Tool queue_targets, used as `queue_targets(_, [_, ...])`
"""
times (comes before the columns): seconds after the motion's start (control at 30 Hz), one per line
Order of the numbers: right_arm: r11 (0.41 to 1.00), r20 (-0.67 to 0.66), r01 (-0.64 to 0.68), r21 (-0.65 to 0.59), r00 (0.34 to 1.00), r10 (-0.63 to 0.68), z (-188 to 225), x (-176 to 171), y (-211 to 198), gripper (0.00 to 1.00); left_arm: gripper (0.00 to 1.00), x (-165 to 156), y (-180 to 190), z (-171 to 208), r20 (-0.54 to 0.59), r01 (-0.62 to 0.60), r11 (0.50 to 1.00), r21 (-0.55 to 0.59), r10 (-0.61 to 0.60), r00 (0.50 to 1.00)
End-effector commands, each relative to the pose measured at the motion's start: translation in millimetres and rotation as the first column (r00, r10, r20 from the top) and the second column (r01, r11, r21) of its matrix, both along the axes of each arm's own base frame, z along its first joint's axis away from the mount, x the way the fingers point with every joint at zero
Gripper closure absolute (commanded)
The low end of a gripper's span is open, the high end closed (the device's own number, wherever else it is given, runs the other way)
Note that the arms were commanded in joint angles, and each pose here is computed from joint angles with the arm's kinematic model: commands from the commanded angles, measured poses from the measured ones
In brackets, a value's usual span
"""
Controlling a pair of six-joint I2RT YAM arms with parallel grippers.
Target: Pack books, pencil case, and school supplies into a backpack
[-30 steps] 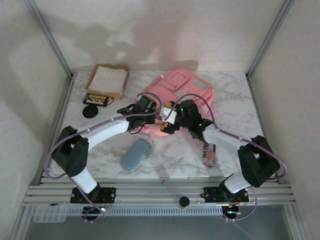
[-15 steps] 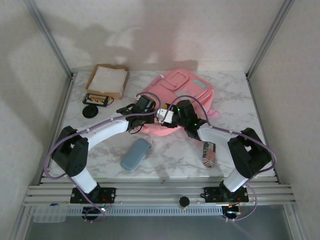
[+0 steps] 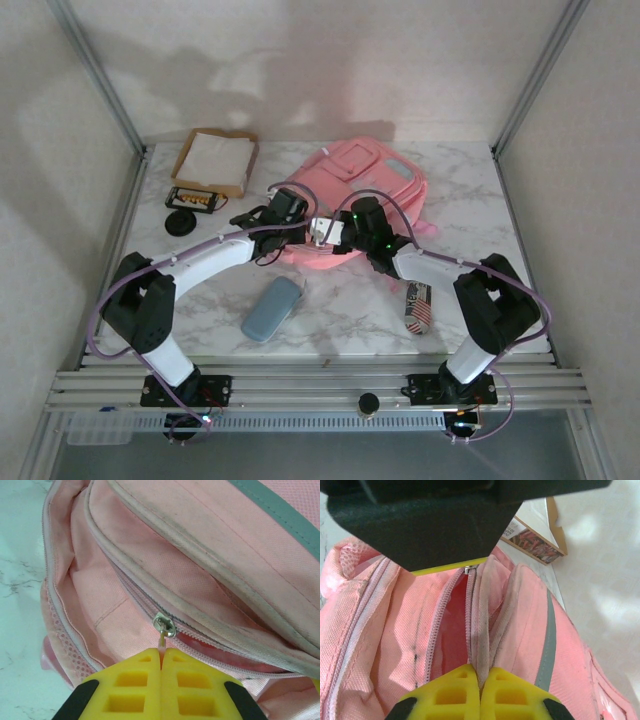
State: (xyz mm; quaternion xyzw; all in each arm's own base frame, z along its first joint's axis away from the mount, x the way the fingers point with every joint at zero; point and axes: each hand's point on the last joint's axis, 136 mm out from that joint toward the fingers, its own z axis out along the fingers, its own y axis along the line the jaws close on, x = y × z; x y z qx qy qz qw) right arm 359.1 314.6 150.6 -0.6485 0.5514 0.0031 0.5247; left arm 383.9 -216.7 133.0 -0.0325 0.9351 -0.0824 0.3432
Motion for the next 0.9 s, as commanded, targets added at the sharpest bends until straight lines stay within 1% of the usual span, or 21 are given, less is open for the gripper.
queue_targets(0.0, [0.999,0.068,0.041,0.032,0.997,-0.043,30,13,-16,1.00,1.00,9,31,11,0.038,-0.107,0.993,0.053,0.105,0.994])
queue_targets(0.2, [0.996,0.045,0.067,0.062,0.997,-0.070,37,7,-48,1.00,1.00,14,56,7,0.054,-0.187,0.976,0.113,0.182,0.982])
queue_targets(0.27, [0.996,0.051,0.065,0.063,0.996,-0.068,39,3,-58,1.00,1.00,19,74,6,0.068,-0.246,0.959,0.144,0.238,0.969])
queue_targets(0.33, [0.995,0.047,0.076,0.064,0.996,-0.079,40,2,-69,1.00,1.00,24,83,4,0.062,-0.272,0.953,0.130,0.266,0.962])
queue_targets(0.47, [0.991,0.033,0.123,0.047,0.992,-0.124,40,5,-88,1.00,1.00,37,84,6,0.107,-0.266,0.958,0.108,0.255,0.961])
queue_targets(0.6, [0.976,0.033,0.153,0.154,0.987,-0.160,64,8,-112,1.00,1.00,49,74,-1,0.084,-0.203,0.977,0.066,0.197,0.977])
queue_targets(0.8, [0.981,0.008,0.127,0.148,0.992,-0.129,59,-6,-105,1.00,1.00,39,52,2,0.091,-0.109,0.994,-0.014,0.110,0.990])
queue_targets(0.87, [0.981,-0.002,0.104,0.166,0.994,-0.105,59,-11,-100,1.00,1.00,31,40,2,0.075,-0.041,0.998,-0.054,0.045,0.996])
